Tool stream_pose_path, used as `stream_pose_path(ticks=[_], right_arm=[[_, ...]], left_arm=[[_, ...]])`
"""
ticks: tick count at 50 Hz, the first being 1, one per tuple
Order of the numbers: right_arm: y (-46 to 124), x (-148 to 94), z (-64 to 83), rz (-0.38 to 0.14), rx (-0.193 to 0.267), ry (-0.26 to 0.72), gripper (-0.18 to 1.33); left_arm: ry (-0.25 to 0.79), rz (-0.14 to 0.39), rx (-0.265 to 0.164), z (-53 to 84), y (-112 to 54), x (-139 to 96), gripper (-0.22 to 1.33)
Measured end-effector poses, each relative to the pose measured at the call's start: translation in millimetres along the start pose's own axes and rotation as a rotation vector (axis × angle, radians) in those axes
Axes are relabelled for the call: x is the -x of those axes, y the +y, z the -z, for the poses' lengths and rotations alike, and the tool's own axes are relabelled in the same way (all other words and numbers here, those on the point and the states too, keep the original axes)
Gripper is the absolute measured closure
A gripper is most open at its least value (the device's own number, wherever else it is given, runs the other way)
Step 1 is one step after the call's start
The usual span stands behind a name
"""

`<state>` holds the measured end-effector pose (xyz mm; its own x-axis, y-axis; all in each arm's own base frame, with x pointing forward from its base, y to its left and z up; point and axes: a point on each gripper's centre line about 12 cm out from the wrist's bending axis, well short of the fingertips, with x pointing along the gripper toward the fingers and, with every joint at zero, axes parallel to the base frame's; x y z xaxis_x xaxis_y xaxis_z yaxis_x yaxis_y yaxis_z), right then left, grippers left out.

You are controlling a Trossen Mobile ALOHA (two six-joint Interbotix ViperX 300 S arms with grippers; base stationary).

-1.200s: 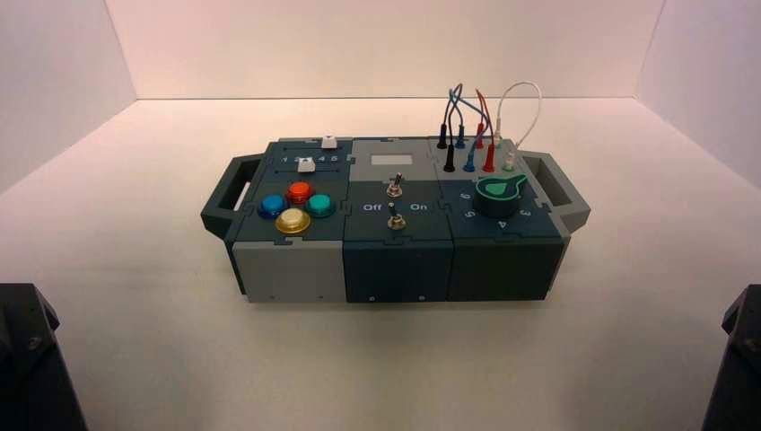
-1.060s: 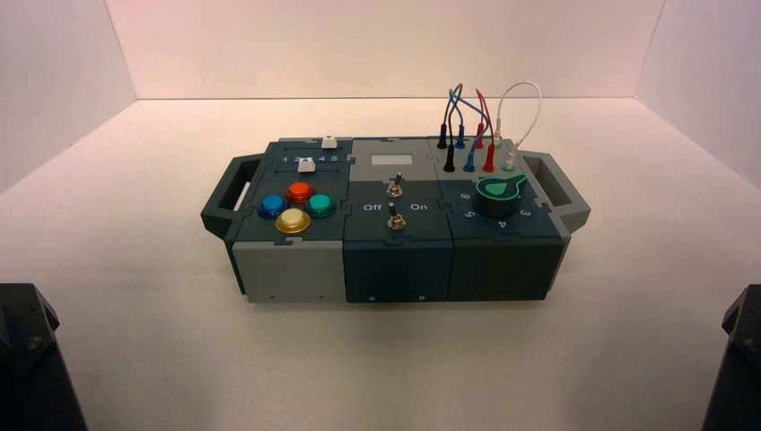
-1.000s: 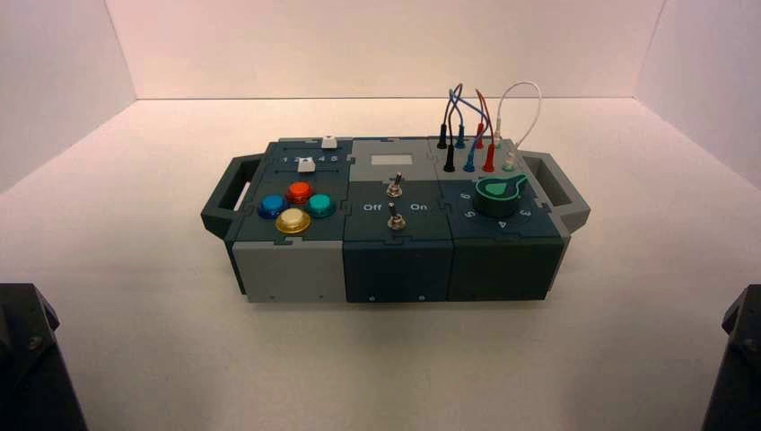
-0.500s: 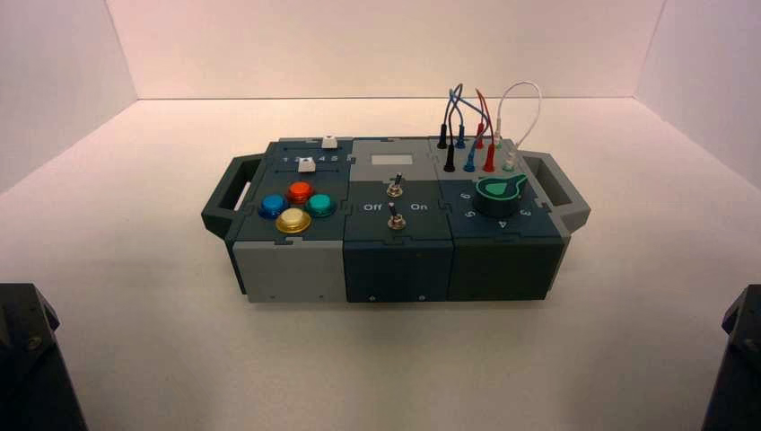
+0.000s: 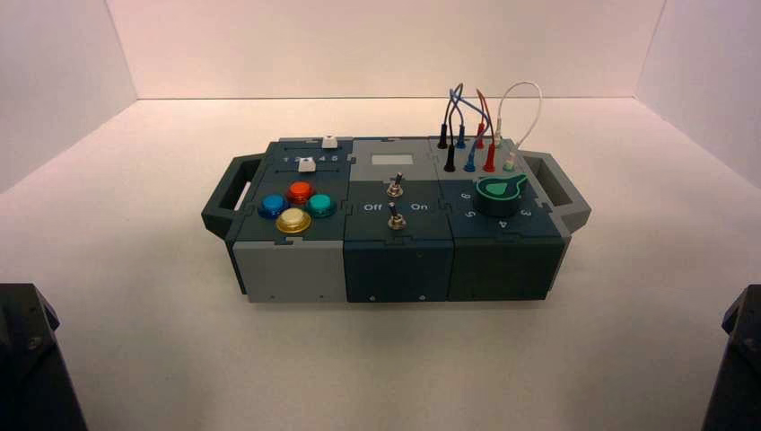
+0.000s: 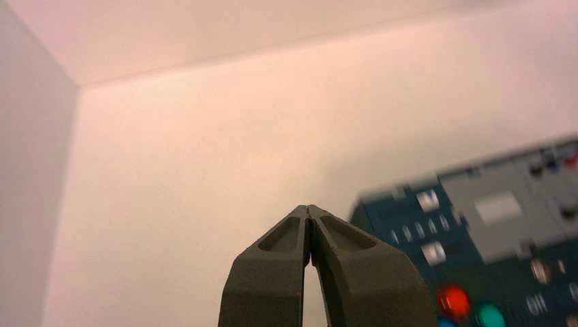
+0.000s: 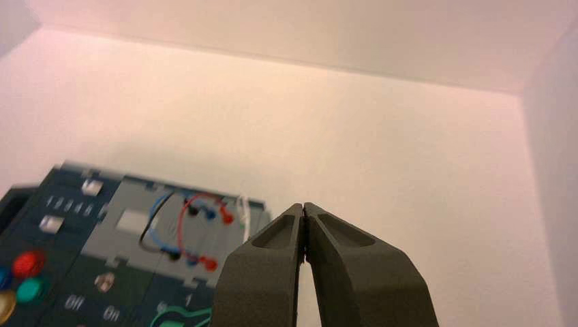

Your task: Move the bottom slider to position 1.

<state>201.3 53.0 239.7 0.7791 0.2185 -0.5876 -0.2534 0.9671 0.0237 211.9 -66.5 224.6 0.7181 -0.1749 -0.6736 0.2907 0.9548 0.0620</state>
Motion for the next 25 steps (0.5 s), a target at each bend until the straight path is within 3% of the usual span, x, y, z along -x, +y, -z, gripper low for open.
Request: stream_pose_path(ticks=[5,14,25], right_arm=[[10.3,-9,2.1,-0.039,0.03,0.046,1.29],[16.6,-15,2.2,-0.06,0.049,0.089,1.29],[43.2,-21,-1.4,-0.148,0.116,0.133,1.29]], left_arm=[[0.071,0.027,-0.037,6.3,-9.9,-14,1.27],[0.14,0.033,-0.051,12.8,-13.9,-26,1.27],[0.225,0.043,-0.074,22.2,-19.9,-39,1.27]])
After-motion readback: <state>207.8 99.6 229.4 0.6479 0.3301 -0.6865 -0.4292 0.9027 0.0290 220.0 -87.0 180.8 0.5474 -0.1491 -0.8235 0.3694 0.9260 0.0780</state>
